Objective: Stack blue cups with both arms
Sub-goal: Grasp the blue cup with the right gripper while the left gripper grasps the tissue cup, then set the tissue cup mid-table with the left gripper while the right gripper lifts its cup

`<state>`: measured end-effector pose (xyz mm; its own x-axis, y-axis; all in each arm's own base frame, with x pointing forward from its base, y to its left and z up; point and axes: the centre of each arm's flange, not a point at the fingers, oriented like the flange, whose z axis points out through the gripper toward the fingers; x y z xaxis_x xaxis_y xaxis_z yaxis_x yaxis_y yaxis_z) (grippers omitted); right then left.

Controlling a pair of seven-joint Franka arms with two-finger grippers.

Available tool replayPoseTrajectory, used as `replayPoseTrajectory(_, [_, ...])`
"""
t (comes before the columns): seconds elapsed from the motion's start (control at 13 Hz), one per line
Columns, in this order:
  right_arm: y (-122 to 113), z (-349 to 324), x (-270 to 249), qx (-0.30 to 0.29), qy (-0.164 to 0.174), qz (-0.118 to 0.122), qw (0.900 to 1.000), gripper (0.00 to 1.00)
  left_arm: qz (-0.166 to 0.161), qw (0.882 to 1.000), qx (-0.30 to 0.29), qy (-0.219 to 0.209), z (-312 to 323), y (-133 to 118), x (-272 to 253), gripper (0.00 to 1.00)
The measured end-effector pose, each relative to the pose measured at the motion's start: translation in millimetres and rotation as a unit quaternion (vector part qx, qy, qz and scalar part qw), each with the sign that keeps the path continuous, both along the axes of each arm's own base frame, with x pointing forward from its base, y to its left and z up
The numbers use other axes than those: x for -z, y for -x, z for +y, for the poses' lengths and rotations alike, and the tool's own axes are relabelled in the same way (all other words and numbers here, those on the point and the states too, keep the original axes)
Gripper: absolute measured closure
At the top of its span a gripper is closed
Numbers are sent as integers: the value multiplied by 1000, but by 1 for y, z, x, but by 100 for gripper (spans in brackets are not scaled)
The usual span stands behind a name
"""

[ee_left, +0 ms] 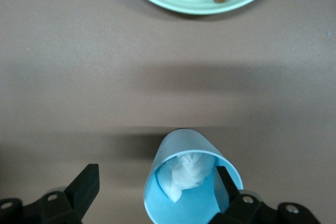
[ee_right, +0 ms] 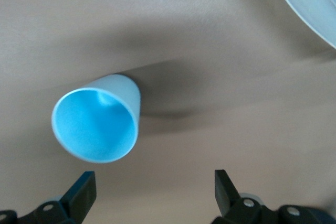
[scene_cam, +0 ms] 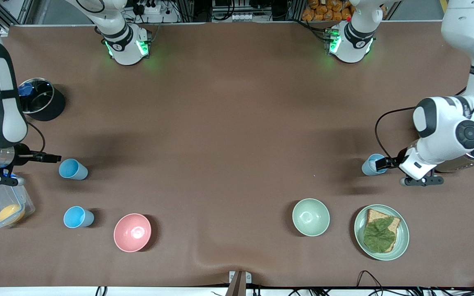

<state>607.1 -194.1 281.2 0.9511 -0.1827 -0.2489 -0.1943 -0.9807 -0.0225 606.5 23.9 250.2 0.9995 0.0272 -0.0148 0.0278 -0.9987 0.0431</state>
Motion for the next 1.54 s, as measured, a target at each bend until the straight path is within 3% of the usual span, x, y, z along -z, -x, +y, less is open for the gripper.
replayPoseTrajectory(0.08, [-2,-1,6,-3,2,-8,1000,0,2,1000,0,0,0,1,4,4])
replayPoseTrajectory(0.15, [-5,0,11,-6,5,-19,1000,0,3,1000,0,1,0,2,5,11])
replayPoseTrajectory(0.62, [-9,8,48,-10,10,-47,999,0,11,1000,2,2,-3,5,13,80])
replayPoseTrajectory(0.77, [-9,9,63,0,3,-47,999,22,12,1000,5,4,-7,5,14,97])
replayPoseTrajectory(1.0, [-5,10,74,8,-1,-55,998,59,9,999,33,30,-58,5,9,97])
replayPoseTrajectory(1.23, [-2,14,77,8,-1,-61,998,93,3,997,23,75,-164,11,-18,97])
replayPoseTrajectory(1.38, [-1,23,58,9,-8,-48,999,96,9,995,-8,97,-250,30,-44,97])
replayPoseTrajectory(1.54, [0,48,20,19,-15,-25,999,96,26,994,-33,104,-339,66,-57,97])
